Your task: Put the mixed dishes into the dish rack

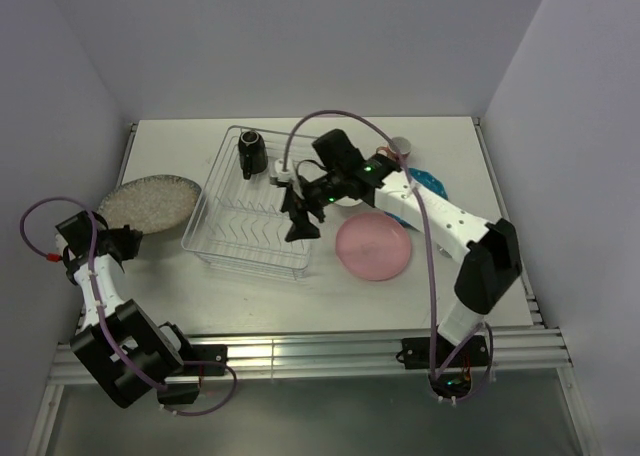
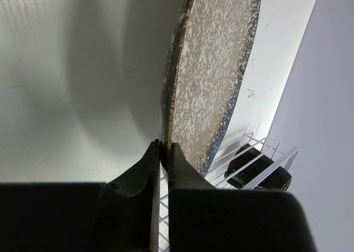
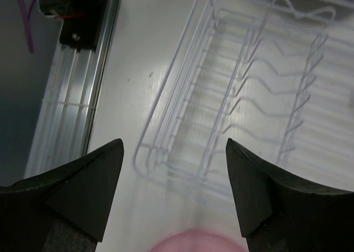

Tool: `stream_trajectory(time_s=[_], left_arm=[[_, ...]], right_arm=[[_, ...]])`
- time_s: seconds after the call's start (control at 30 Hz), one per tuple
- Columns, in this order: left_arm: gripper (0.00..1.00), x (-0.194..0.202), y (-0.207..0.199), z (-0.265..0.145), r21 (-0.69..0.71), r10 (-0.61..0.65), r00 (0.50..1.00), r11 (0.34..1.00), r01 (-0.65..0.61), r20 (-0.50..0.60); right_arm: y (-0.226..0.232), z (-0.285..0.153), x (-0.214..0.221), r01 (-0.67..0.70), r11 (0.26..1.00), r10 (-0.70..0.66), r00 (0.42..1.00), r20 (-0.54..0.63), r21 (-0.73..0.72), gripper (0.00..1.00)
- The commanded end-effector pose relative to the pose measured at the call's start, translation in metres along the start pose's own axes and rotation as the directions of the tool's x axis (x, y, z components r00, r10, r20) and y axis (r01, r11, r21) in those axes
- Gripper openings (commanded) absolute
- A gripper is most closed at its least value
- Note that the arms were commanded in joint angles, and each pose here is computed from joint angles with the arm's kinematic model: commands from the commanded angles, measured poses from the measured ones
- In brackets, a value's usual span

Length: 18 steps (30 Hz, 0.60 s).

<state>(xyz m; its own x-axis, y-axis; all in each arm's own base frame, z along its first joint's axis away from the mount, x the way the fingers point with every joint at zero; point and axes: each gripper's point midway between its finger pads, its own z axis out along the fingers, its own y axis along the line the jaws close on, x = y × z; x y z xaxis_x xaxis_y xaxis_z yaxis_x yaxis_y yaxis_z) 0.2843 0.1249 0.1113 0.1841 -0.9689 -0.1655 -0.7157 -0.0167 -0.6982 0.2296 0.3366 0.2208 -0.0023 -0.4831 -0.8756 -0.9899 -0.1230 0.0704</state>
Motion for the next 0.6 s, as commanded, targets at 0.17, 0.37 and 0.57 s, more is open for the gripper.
stream_trajectory(time_s=[0.17,0.37,0.57], left_arm=[[0.00,-0.015,-0.090,-0.039,0.302,0.008,1.000,0.953,-0.015,0.022],[0.00,-0.013,-0.100,-0.050,0.331,-0.006,1.000,0.944,0.004,0.005],[0.00,-0.005,-0.095,-0.052,0.329,-0.021,0.999,0.944,0.031,-0.034]], right_arm=[[-0.045,0.058,-0.096,0.127,0.988,-0.134,0.988,0.073,0.088,0.81],[-0.051,0.103,-0.121,0.193,0.977,-0.202,0.975,0.091,0.096,0.81],[-0.073,0.142,-0.163,0.197,0.964,-0.231,0.954,0.194,0.179,0.79]])
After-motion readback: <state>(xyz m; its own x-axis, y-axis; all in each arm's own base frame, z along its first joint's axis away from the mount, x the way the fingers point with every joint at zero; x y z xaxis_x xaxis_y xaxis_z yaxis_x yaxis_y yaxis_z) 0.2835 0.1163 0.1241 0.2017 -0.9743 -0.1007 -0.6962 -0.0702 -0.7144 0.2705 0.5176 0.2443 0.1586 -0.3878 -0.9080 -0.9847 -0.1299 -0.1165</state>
